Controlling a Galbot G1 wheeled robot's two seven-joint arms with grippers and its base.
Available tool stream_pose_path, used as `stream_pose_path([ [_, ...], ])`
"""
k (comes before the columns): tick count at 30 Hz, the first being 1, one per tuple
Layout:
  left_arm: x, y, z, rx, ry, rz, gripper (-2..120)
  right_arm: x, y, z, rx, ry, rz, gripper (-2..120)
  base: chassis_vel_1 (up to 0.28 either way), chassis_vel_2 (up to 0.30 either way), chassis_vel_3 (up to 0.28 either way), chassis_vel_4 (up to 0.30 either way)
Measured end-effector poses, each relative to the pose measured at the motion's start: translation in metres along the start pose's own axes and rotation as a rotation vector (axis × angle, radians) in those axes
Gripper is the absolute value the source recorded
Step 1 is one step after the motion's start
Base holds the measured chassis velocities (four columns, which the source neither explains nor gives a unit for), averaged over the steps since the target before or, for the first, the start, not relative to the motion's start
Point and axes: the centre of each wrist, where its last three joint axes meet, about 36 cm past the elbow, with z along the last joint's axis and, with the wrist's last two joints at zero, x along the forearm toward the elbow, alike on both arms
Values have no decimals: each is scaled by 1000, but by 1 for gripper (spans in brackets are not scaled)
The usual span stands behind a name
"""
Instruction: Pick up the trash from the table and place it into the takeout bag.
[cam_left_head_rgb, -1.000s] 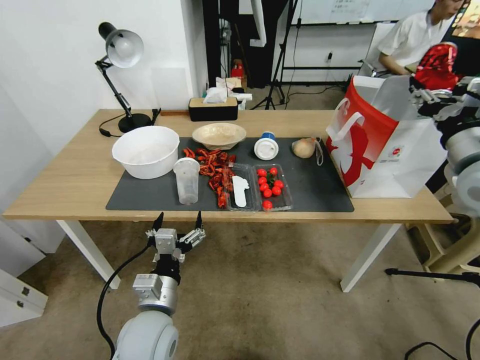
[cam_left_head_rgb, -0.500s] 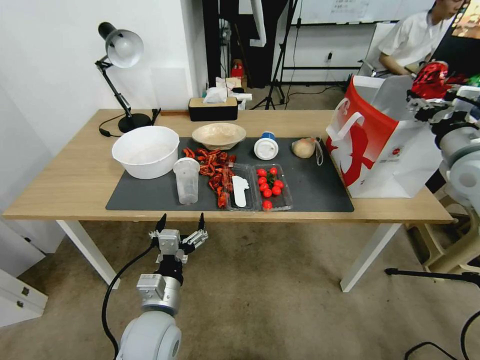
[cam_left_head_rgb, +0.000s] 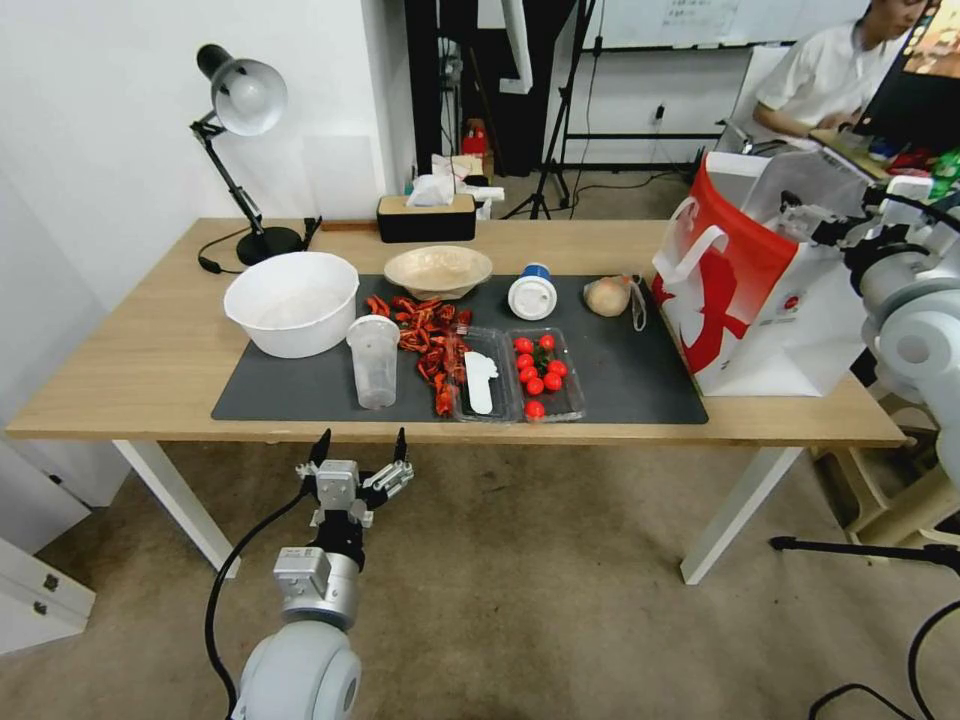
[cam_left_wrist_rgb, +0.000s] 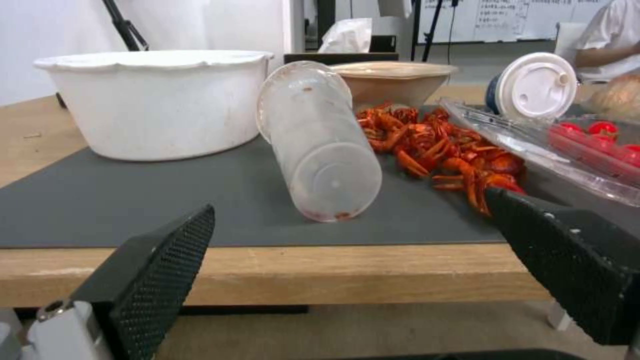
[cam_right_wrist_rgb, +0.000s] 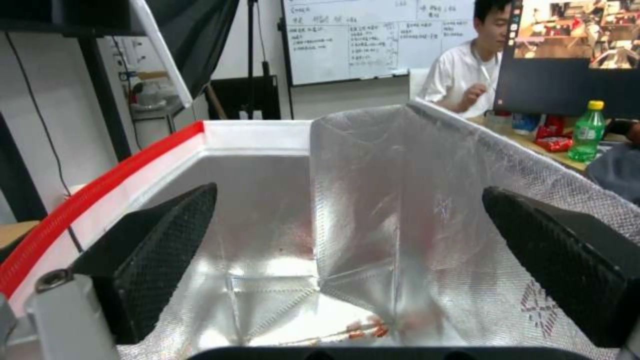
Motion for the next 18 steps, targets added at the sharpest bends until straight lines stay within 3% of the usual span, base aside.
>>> stream_pose_path([
  [9,-1,2,-1,3,-4,-5,100,11,9,0,-22,-79,-80,100,0,0,0,0],
  [18,-1,0,1,8,0,-3,100,57,34,9,-24,-182,-327,100,0,0,0,0],
])
